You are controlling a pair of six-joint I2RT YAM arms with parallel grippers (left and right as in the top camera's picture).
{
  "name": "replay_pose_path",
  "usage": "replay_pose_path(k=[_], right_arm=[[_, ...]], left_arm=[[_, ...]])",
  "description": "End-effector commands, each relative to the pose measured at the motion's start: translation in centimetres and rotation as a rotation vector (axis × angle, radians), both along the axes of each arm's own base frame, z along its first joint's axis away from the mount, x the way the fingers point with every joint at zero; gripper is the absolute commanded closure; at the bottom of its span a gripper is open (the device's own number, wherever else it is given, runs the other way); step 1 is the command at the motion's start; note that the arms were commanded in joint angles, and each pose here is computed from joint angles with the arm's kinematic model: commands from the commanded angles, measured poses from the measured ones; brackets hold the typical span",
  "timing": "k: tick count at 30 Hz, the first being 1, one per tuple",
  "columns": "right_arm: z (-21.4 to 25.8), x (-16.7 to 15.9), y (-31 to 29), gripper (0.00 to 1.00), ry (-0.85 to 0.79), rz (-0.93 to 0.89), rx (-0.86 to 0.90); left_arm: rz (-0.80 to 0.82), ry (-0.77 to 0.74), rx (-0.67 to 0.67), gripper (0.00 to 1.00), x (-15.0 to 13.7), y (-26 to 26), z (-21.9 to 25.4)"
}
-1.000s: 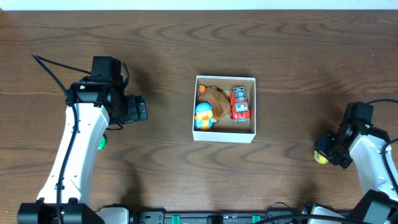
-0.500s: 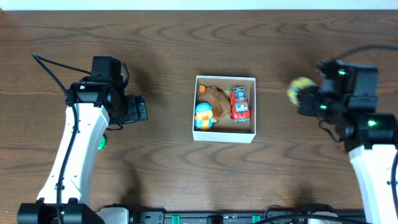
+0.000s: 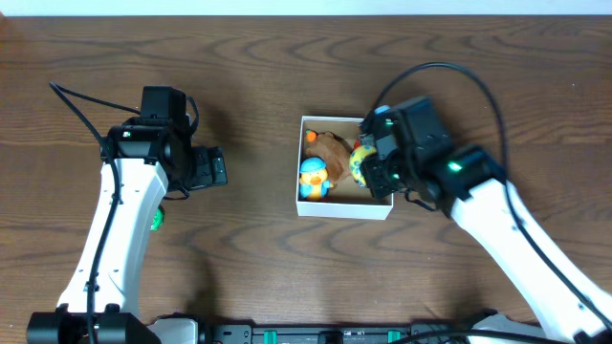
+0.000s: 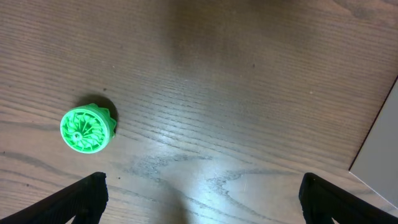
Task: Pack container
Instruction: 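Carry the yellow ball into the box and release it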
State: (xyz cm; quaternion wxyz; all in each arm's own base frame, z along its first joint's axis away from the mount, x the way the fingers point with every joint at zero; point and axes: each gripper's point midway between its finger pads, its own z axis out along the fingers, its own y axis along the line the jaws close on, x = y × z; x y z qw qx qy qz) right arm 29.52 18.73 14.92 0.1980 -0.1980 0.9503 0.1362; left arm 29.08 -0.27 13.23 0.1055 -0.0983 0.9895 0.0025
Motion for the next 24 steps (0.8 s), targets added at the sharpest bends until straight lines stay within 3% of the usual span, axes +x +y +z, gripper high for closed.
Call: replay_pose_path(k=[1, 2, 4, 6, 11, 24], right_arm=[[-2.3, 0.0, -0.1, 0.98, 0.054, -0.002, -0.048], [-3.0, -0.1, -0.2, 0.95, 0.075, -0.002, -0.064], [-4.0, -0.2, -0.4, 0.75, 0.103, -0.003, -0.084], [-4.6, -0.2, -0.4, 0.7, 0.119, -0.004, -0.095], [-5.2, -0.1, -0.5, 0.37, 0.129, -0.004, -0.11], [-1.8, 1.9, -0.7, 0.16, 0.02, -0.036, -0.066]], left_arm=[[-0.01, -0.005, -0.001, 0.02, -0.2, 0.0, 0.3], [-0.01, -0.005, -0.001, 0.02, -0.2, 0.0, 0.3], [-0.01, -0.005, -0.001, 0.02, -0.2, 0.0, 0.3], [-0.01, -0.006, -0.001, 0.02, -0.1, 0.0, 0.3], [-0.01, -0.005, -0.001, 0.02, -0.2, 0.0, 0.3], [-0.01, 0.007, -0.001, 0.02, -0.5, 0.1, 0.2]])
